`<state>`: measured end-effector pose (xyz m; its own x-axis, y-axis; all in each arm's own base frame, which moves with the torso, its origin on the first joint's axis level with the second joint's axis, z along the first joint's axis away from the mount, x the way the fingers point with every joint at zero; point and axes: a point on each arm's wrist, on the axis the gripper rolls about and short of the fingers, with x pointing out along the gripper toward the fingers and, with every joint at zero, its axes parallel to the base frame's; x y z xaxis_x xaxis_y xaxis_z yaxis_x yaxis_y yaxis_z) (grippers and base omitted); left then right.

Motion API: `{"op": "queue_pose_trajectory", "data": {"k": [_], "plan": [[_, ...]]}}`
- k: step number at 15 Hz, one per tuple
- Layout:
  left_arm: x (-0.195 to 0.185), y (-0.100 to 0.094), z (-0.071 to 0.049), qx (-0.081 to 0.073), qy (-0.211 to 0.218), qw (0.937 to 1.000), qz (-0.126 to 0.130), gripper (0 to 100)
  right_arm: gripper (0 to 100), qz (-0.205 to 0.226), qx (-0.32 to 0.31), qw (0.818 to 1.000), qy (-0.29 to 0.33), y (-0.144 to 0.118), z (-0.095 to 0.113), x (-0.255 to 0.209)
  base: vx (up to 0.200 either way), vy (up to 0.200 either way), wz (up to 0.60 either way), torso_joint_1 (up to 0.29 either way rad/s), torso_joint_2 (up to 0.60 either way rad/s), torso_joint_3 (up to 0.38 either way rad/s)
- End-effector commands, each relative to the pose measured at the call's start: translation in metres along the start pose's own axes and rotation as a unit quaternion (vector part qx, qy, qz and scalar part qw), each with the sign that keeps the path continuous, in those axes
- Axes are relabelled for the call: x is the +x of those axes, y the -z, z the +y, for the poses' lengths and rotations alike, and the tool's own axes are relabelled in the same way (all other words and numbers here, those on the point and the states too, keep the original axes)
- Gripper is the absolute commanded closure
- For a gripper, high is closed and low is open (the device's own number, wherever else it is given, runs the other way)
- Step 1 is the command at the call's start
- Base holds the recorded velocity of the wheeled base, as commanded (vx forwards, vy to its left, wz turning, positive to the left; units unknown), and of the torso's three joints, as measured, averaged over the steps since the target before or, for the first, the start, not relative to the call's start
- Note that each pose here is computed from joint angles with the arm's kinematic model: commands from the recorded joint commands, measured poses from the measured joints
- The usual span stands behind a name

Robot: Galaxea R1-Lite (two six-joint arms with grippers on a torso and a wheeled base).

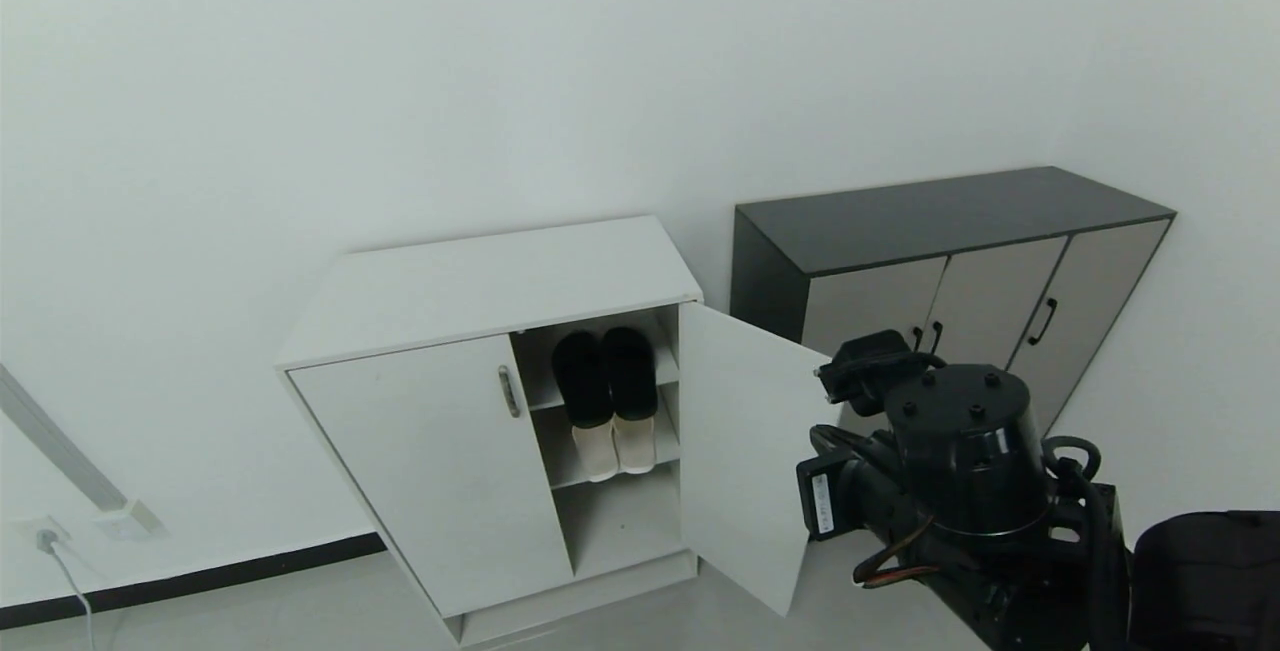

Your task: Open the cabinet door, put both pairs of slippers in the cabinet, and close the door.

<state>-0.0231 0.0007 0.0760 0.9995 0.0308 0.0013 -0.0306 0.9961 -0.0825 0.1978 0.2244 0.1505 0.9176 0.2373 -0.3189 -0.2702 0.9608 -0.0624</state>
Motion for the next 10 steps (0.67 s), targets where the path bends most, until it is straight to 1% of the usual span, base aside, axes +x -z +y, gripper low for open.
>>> {"op": "queue_pose_trajectory", "data": {"k": [1, 3, 4, 6, 9, 10], "plan": [[0.000, 0.000, 0.000, 0.000, 0.000, 1.0000, 0.001, 100, 100, 0.002, -0.002, 1.000, 0.001, 0.001, 0.000, 0.001, -0.200, 0.000, 0.00, 0.002, 0.00, 0.007], [0.000, 0.000, 0.000, 0.000, -0.001, 1.0000, 0.001, 100, 100, 0.009, -0.016, 1.000, 0.006, 0.006, -0.001, 0.005, 0.000, 0.000, 0.00, 0.000, 0.00, 0.000], [0.000, 0.000, 0.000, 0.001, -0.001, 1.0000, 0.001, 100, 100, 0.002, -0.015, 1.000, 0.022, 0.002, -0.008, 0.014, 0.000, 0.000, 0.00, 0.000, 0.00, 0.000], [0.000, 0.000, 0.000, 0.000, -0.001, 1.0000, 0.001, 100, 100, -0.012, 0.001, 0.998, 0.063, -0.011, -0.027, 0.045, 0.000, 0.000, 0.00, 0.000, 0.00, 0.000], [0.000, 0.000, 0.000, 0.000, 0.000, 1.0000, 0.001, 100, 100, -0.032, 0.037, 0.996, 0.077, -0.036, -0.062, 0.092, 0.000, 0.000, 0.00, 0.000, 0.00, 0.000], [0.000, 0.000, 0.000, 0.000, 0.000, 1.0000, 0.001, 100, 100, -0.033, 0.044, 0.994, 0.094, -0.040, -0.072, 0.110, 0.000, 0.000, 0.00, 0.000, 0.00, 0.000]]}}
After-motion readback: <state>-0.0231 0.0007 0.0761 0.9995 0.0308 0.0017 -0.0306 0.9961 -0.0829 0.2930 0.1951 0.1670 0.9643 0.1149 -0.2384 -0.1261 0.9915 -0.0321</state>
